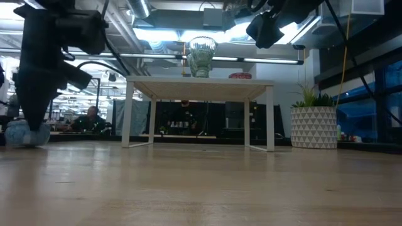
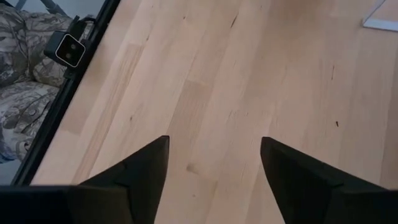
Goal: Pick & Place candle stick holders
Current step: Put the blue patterned scented candle on the shelf aligned with the other patterned scented candles
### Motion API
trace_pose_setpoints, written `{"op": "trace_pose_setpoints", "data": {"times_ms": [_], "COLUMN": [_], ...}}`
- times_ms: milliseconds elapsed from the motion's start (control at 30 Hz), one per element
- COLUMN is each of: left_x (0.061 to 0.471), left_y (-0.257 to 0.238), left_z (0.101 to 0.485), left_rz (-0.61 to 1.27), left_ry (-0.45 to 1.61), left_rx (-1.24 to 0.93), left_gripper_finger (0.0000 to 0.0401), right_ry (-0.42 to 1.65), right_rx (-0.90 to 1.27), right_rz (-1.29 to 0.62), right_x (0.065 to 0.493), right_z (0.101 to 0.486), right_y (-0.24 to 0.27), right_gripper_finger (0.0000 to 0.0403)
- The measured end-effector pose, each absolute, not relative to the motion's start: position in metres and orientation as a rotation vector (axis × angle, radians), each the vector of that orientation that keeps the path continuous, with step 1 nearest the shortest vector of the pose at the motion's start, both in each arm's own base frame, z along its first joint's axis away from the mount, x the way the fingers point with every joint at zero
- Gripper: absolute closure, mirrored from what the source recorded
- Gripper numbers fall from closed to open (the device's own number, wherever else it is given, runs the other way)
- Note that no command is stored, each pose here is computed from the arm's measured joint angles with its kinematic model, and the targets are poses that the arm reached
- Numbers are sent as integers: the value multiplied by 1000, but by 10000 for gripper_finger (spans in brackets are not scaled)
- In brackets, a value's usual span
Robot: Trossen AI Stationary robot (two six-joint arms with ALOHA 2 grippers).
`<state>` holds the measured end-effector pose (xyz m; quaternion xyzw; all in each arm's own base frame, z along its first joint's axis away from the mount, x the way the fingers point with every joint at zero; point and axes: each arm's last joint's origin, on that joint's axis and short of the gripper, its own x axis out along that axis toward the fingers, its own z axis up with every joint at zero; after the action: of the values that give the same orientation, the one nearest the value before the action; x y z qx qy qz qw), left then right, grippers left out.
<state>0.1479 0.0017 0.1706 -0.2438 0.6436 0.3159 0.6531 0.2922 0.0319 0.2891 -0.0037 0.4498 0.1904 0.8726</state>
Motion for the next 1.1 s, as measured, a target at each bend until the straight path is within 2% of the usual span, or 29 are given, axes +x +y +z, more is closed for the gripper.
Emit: {"op": "trace_pose_setpoints", "data": {"times_ms": [600, 733, 1100], "left_x": [159, 160, 168], "left_y": [-8, -15, -28], "left_z": [149, 144, 142], "left_rz": [733, 745, 689], "left_ry": [1594, 1634, 1615], "left_rx": [-558, -554, -550], "left_gripper_finger": [83, 117, 251], "right_ry": [928, 928, 927], "right_rx": [-9, -9, -6], "right_rz": [398, 398, 396], "right_x": [293, 293, 293], "right_z": [290, 290, 290], "right_y": [32, 32, 32], "right_gripper_finger": [146, 146, 146]}}
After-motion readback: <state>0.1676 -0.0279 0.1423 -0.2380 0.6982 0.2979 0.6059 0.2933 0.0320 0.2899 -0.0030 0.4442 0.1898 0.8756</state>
